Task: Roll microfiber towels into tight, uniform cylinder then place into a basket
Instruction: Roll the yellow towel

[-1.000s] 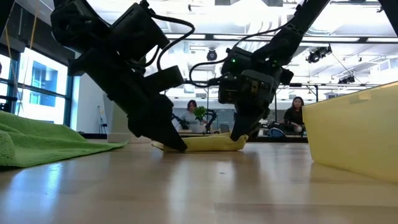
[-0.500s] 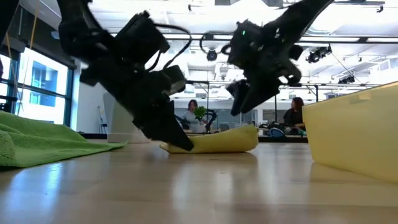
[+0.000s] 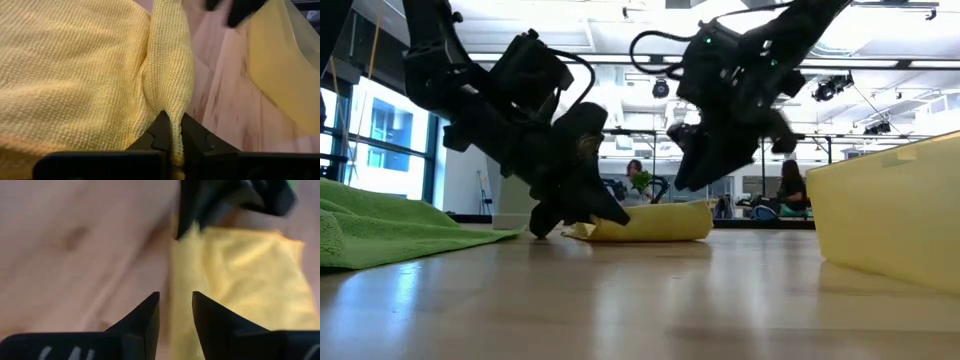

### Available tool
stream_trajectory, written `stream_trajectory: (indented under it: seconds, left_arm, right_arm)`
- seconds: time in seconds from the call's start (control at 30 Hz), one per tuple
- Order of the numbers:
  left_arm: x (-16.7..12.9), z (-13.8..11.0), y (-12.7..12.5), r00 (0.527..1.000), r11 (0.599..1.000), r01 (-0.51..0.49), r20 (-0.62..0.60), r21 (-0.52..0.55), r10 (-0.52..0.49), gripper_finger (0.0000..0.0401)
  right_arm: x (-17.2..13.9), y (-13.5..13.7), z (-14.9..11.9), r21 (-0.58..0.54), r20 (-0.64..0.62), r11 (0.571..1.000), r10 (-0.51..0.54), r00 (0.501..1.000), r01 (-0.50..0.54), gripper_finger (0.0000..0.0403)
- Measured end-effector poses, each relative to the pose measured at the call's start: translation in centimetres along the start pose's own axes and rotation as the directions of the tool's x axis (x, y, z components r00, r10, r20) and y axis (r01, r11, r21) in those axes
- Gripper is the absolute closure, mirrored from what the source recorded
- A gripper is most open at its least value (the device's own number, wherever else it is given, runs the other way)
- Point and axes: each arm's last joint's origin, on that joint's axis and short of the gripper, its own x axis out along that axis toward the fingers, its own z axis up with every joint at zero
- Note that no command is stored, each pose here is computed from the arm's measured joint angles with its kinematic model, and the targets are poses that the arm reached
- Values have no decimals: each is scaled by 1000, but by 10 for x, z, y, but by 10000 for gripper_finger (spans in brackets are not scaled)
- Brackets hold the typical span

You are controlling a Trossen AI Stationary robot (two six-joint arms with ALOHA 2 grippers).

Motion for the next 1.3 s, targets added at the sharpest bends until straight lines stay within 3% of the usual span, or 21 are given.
stream_trajectory:
  seconds: [0.1, 0.2, 0.43, 0.6, 0.73, 0.87, 0.93, 1.0, 1.07, 1.13, 1.23, 1.3]
  left_arm:
    - [0, -1, 1, 1000, 1000, -10, -10, -18, 9, 393]
    - [0, -1, 1, 1000, 999, -26, -18, -23, 25, 393]
    - [0, -2, 2, 999, 999, -33, -22, -21, 33, 392]
    - [0, -2, 1, 999, 999, -38, -20, -20, 38, 392]
    - [0, -2, 1, 999, 999, -44, -15, -19, 43, 391]
    - [0, -2, 1, 999, 999, -45, -14, -19, 45, 391]
    - [0, -2, 1, 999, 999, -46, -14, -18, 45, 391]
    - [0, -2, 1, 999, 999, -46, -13, -11, 45, 391]
    - [0, -2, 1, 999, 999, -45, -12, -6, 45, 391]
    - [0, -2, 1, 999, 999, -43, -10, -6, 43, 391]
    - [0, -2, 1, 999, 999, -42, -8, 0, 42, 391]
    - [0, -2, 1, 999, 999, -42, -8, 3, 42, 391]
  right_arm:
    - [6, 4, -2, -5, -47, 1000, -20, 999, 20, 308]
    - [8, 10, -7, 10, -107, 1000, 26, 994, -25, 317]
    - [6, 2, -14, 63, -130, 998, 14, 991, -6, 328]
    - [-6, 2, -27, 169, -196, 982, 118, 973, -85, 324]
    - [-26, 4, -21, 194, -178, 977, 119, 977, -83, 325]
    - [-40, 14, -22, 191, -39, 979, 79, 996, -70, 325]
    - [-41, 27, -38, 228, 27, 972, 50, 998, -55, 325]
    - [-41, 38, -55, 271, 100, 962, -51, 994, 22, 325]
    - [-41, 45, -64, 307, 214, 940, -223, 951, 152, 324]
    - [-44, 52, -68, 314, 341, 923, -331, 880, 225, 324]
    - [-45, 63, -73, 257, 456, 931, -353, 817, 259, 324]
    - [-43, 65, -73, 234, 461, 931, -359, 811, 279, 321]
